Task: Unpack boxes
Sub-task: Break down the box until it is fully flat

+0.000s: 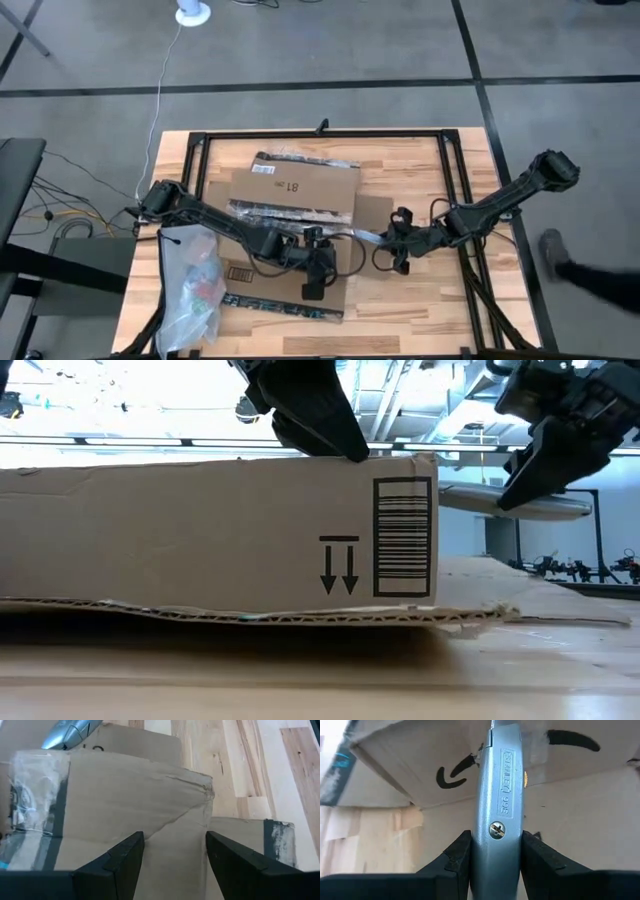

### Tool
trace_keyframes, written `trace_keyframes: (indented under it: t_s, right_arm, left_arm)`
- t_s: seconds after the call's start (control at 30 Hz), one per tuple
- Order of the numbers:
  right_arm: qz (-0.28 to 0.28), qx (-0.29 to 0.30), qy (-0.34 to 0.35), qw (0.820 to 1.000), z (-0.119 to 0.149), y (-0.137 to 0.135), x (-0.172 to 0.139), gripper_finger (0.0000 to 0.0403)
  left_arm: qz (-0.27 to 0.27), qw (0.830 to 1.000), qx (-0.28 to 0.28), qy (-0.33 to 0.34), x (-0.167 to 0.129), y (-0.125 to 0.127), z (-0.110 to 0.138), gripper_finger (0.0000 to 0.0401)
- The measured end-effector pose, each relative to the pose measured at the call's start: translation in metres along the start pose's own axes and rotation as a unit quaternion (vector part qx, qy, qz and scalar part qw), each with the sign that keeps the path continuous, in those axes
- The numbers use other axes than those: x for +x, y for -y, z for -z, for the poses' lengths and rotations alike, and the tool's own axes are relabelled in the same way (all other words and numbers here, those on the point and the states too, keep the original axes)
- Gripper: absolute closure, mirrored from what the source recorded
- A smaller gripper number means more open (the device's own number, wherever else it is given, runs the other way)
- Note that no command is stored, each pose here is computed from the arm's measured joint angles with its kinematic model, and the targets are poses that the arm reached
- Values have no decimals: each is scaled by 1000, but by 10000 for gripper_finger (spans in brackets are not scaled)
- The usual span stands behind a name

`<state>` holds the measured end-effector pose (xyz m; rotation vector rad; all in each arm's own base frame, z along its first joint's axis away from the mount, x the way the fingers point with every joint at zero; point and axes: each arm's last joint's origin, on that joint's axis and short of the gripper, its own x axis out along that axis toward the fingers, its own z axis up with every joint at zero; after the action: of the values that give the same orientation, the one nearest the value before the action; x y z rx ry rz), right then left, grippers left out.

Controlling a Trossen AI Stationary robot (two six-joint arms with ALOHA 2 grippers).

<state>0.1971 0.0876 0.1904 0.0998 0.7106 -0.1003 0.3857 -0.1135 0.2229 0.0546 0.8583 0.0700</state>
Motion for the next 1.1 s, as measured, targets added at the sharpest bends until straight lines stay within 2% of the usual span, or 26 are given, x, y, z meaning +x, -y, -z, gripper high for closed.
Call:
trace_keyframes:
  t_s: [0.23, 0.33, 0.4, 0.57, 0.77, 0.9, 1.03, 1.1]
  right_arm:
    - [-32, 19, -1, 999, 2, -16, -6, 290]
    - [-123, 5, -18, 992, 4, -36, -8, 291]
    - [-144, -2, -14, 989, 8, -48, -5, 291]
    - [-97, 10, -61, 993, 20, -53, 3, 291]
    - [-48, 20, -86, 995, 27, -47, 6, 291]
    - [-3, 26, -128, 991, 36, -38, 7, 291]
    - [-5, 28, -136, 990, 41, -43, 9, 291]
    - [-4, 28, -140, 990, 45, -47, 13, 276]
  left_arm:
    - [11, 1000, -10, -12, 3, -6, 1, 202]
    - [-47, 999, -24, -6, 6, -21, -1, 209]
    - [-72, 997, -29, -18, 11, -31, 1, 216]
    - [-35, 998, -45, -22, 10, -37, -1, 230]
    - [-10, 999, -36, -12, 7, -23, -2, 231]
    - [7, 999, -32, -3, -2, -15, -10, 231]
    - [13, 999, -23, 19, -10, -12, -24, 232]
    - [15, 999, -16, 27, -13, -12, -29, 232]
